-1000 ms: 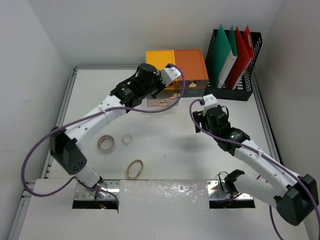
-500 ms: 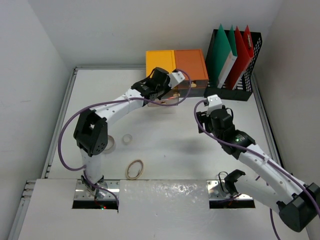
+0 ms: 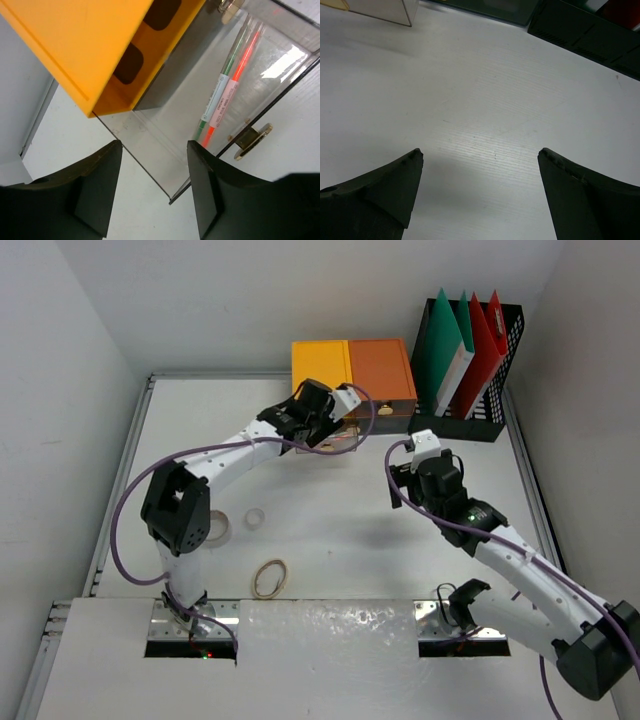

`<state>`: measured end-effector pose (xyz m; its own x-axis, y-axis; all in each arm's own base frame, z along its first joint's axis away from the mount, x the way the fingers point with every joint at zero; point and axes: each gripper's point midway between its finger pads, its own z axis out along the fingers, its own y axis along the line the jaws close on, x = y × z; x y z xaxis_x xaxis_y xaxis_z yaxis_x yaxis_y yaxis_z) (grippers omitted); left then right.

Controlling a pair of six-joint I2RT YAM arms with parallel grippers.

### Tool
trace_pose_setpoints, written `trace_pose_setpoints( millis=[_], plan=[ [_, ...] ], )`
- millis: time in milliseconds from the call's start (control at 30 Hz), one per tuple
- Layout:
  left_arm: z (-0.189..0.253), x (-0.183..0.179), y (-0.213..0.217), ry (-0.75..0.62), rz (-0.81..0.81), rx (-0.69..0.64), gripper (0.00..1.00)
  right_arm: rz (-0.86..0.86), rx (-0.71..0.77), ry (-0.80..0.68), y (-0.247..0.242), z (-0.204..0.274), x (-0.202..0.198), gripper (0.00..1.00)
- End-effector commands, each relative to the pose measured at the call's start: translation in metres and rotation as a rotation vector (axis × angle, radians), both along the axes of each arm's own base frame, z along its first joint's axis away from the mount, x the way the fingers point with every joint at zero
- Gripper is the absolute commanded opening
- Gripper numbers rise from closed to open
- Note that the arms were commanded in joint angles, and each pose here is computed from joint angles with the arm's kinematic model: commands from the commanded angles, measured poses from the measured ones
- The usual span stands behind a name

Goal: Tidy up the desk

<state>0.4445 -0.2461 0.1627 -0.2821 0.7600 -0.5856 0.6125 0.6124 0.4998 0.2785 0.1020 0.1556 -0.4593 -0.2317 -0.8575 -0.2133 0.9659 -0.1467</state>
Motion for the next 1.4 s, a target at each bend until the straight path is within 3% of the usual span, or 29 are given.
trace_pose_setpoints(
  millis=[0,100,200,233,333,467,600,800,1367],
  plan=[
    [0.064,0.001,-0.003,-0.095,0.002,-0.101,0.54,0.017,0.028,-0.026,0.008,0.016,0.008,0.94],
    [0.096,0.008,-0.003,-0.158,0.039,-0.151,0.55,0.064,0.079,-0.032,0.023,0.021,0.012,0.92],
    [0.13,0.022,0.004,-0.228,0.108,-0.232,0.59,0.15,0.156,-0.057,0.048,0.03,0.019,0.56],
    [0.133,0.031,0.012,-0.233,0.137,-0.254,0.6,0.192,0.18,-0.042,0.06,0.027,0.021,0.3],
    [0.139,0.054,0.024,-0.221,0.196,-0.326,0.61,0.248,0.209,-0.034,0.083,0.022,0.037,0.0],
    [0.134,0.088,0.041,-0.206,0.27,-0.416,0.62,0.416,0.302,-0.023,0.131,0.02,0.053,0.0],
    [0.106,0.121,0.051,-0.235,0.331,-0.411,0.62,0.467,0.344,-0.031,0.158,0.004,0.074,0.0],
    [0.096,0.15,0.043,-0.276,0.331,-0.424,0.62,0.428,0.23,-0.045,0.169,-0.028,0.125,0.0],
    [0.038,0.159,0.033,-0.201,0.263,-0.329,0.62,0.284,0.018,-0.248,0.176,-0.025,0.247,0.0]
  ],
)
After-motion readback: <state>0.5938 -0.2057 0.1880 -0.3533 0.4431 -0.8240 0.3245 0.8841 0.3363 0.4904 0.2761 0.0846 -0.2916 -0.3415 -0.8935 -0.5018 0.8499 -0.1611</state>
